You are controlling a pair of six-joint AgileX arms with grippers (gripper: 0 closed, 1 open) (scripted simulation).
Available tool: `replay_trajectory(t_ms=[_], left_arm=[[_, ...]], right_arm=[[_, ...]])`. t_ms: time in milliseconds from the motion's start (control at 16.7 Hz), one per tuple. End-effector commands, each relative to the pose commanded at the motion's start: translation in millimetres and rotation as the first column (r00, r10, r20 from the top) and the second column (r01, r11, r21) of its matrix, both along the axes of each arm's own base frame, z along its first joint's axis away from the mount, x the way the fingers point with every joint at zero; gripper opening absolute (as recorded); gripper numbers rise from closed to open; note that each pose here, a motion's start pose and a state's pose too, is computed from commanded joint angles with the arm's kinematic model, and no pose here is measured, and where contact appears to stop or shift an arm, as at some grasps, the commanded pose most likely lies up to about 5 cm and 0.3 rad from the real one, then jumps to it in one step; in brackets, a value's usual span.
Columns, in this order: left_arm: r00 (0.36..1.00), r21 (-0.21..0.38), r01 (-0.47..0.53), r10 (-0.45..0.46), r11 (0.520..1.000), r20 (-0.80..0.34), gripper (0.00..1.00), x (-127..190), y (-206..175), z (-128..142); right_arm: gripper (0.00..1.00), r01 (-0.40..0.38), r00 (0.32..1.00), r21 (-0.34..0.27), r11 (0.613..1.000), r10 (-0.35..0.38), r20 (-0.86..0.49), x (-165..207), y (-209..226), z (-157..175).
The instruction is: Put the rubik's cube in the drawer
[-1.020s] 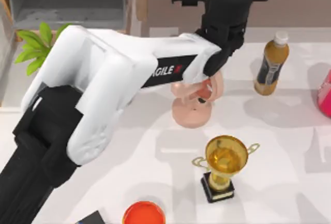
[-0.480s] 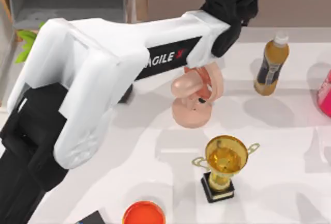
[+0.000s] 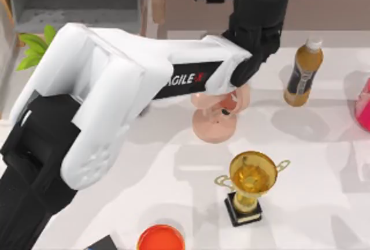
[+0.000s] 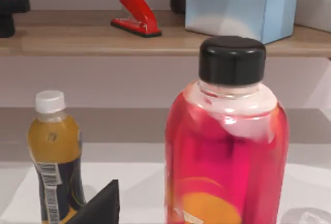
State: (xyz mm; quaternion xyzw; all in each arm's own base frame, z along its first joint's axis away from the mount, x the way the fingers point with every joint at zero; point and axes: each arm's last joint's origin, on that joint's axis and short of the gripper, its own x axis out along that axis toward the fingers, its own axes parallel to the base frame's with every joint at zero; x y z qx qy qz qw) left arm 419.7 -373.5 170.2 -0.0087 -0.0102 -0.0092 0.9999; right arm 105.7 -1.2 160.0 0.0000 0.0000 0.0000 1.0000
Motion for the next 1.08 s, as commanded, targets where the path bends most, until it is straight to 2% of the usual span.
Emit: replay_trajectory(t_ms=[120, 540, 840, 1080], left_arm=[[1.0, 0.018, 0.005, -0.005, 1.0, -0.019, 0.0, 0.4, 2.7, -1.2], [1.0, 0.025, 0.013, -0.013, 1.0, -0.024, 0.0, -0.2, 1.2, 2.6], [0.991, 0.081, 0.097, -0.09, 0.992, -0.095, 0.0, -2.3, -0.1, 43.5], [0.955, 0.132, 0.218, -0.184, 0.967, -0.232, 0.0, -13.4, 5.3, 92.1]], right_arm=[[1.0, 0.0, 1.0, 0.0, 1.0, 0.0, 0.0, 0.0, 0.0, 0.0], [1.0, 0.0, 1.0, 0.0, 1.0, 0.0, 0.0, 0.0, 0.0, 0.0], [1.0, 0.0, 1.0, 0.0, 1.0, 0.0, 0.0, 0.0, 0.0, 0.0], [1.0, 0.0, 1.0, 0.0, 1.0, 0.0, 0.0, 0.0, 0.0, 0.0]])
